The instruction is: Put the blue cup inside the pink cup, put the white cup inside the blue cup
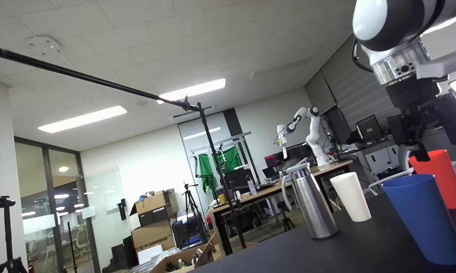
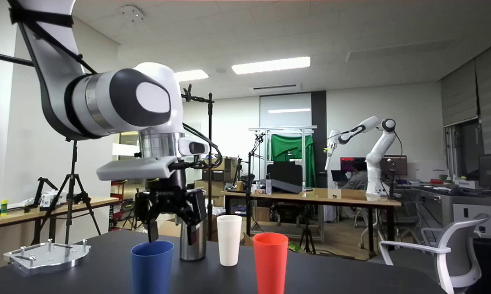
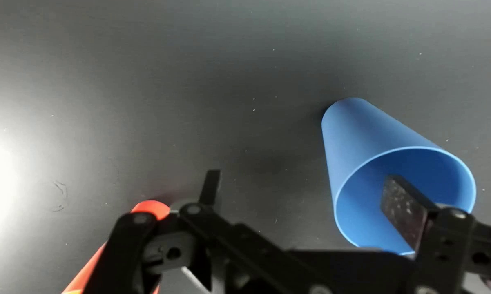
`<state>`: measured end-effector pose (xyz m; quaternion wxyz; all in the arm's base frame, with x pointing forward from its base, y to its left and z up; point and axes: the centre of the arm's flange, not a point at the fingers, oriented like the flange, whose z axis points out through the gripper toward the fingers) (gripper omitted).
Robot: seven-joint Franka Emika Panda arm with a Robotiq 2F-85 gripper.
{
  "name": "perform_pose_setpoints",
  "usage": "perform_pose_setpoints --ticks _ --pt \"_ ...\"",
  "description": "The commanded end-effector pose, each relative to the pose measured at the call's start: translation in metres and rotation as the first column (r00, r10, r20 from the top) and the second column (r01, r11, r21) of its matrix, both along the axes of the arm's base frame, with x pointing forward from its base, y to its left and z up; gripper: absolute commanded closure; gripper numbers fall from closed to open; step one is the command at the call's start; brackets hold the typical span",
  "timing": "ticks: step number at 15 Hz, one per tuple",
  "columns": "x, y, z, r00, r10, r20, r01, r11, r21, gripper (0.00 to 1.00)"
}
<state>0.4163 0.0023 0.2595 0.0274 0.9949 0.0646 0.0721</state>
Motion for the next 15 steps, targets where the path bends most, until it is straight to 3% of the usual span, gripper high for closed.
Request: perform_pose_setpoints --ticks 1,4,5,6,13,15 --pt "0.022 0.007 -0.022 0.999 -0.036 0.012 0.036 0.999 -0.009 0.0" --pt "0.03 0.013 -0.037 0.999 -0.032 0.006 0.032 0.999 -0.004 0.0" --pt "0.031 0.015 -0.041 1.0 -0.026 0.002 0.026 1.0 -0.003 0.25" --pt "0.033 0.018 -0.045 1.0 -0.023 0.001 0.023 1.0 -0.003 0.26" --pt "0.038 0.031 -0.053 1.0 -0.012 -0.015 0.013 1.0 0.021 0.75" --pt "0.038 0.036 -0.048 0.999 -0.02 -0.041 0.023 0.997 0.067 0.89"
